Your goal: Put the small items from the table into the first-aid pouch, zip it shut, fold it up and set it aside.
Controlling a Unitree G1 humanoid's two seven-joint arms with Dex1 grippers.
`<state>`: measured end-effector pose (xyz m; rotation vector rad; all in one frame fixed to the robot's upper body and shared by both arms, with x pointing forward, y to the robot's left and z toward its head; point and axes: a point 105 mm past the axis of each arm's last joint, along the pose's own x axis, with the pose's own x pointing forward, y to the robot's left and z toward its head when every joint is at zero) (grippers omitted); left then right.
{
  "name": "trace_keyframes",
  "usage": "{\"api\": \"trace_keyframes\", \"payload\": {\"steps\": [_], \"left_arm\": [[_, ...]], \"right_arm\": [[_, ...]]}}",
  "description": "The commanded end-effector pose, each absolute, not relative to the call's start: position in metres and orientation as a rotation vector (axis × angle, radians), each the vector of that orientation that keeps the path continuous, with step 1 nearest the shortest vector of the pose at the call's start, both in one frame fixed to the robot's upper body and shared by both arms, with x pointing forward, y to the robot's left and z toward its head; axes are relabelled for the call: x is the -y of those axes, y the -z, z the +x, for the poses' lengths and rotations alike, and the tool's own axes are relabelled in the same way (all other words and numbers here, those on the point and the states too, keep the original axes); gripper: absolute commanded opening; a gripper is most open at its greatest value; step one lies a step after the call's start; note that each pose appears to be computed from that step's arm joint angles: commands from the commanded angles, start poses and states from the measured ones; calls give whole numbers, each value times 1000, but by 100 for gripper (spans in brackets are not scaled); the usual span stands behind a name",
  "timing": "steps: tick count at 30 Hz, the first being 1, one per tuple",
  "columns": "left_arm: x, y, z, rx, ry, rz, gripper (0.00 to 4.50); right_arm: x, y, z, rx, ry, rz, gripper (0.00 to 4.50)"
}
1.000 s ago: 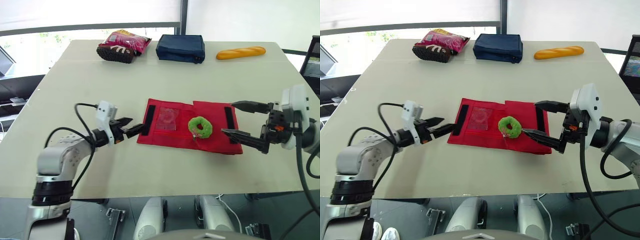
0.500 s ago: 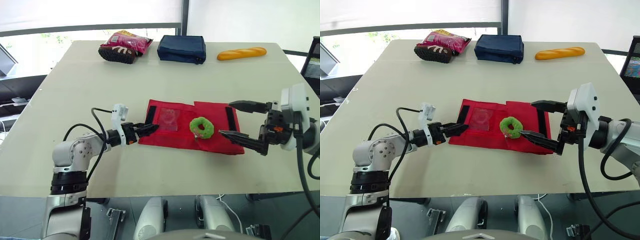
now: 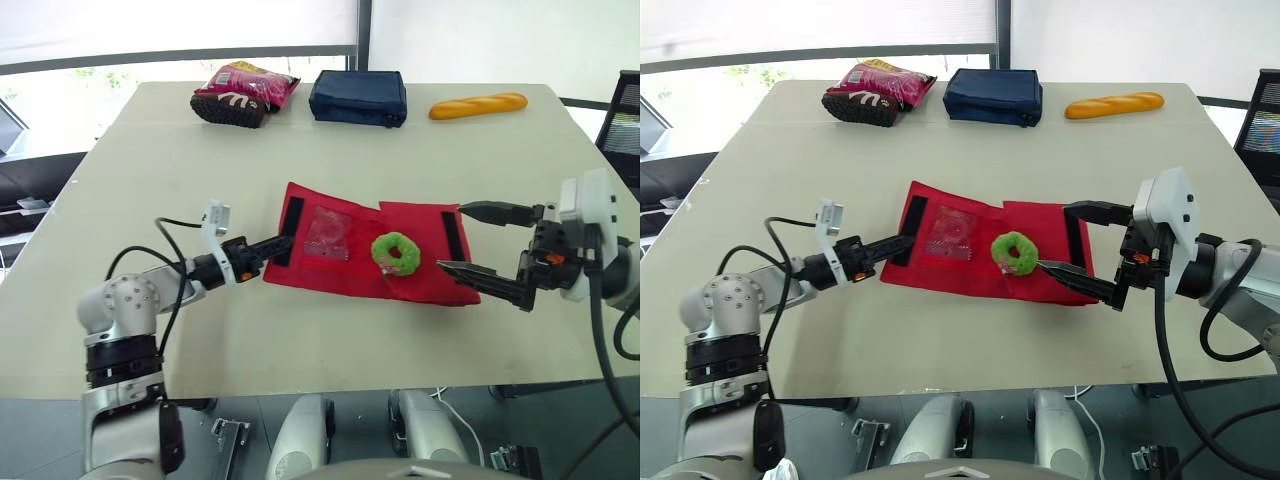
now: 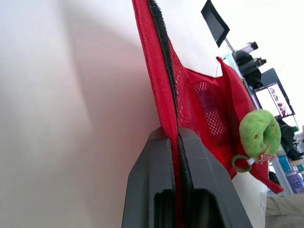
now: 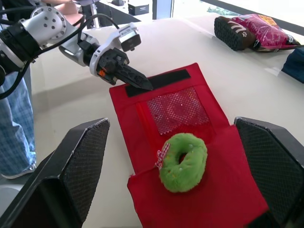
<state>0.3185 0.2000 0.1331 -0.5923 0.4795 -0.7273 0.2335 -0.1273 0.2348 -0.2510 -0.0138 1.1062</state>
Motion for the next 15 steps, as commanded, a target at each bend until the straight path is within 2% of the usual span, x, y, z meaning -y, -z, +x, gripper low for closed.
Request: {"api": "trace_keyframes", "payload": {"steps": [1,5,7,10,12,13,15], "left_arm": [[-218,-151,312,-440,745,-530,8],[-238,-161,309,-449,749,-460,8],[-244,-167,310,-442,758,-425,0],[-246,-172,312,-440,783,-393,0],[-247,-173,314,-442,796,-379,0],[-247,-174,315,-444,802,-371,0],[-246,-175,316,-443,815,-363,0]], "right_arm": [[122,-237,234,48,-1120,-265,450],[118,-229,245,19,-1126,-253,450],[115,-220,256,9,-1117,-276,400],[107,-208,271,2,-1126,-315,290],[99,-199,283,6,-1135,-356,180],[95,-194,286,11,-1148,-378,144],[87,-190,292,22,-1165,-385,42]]}}
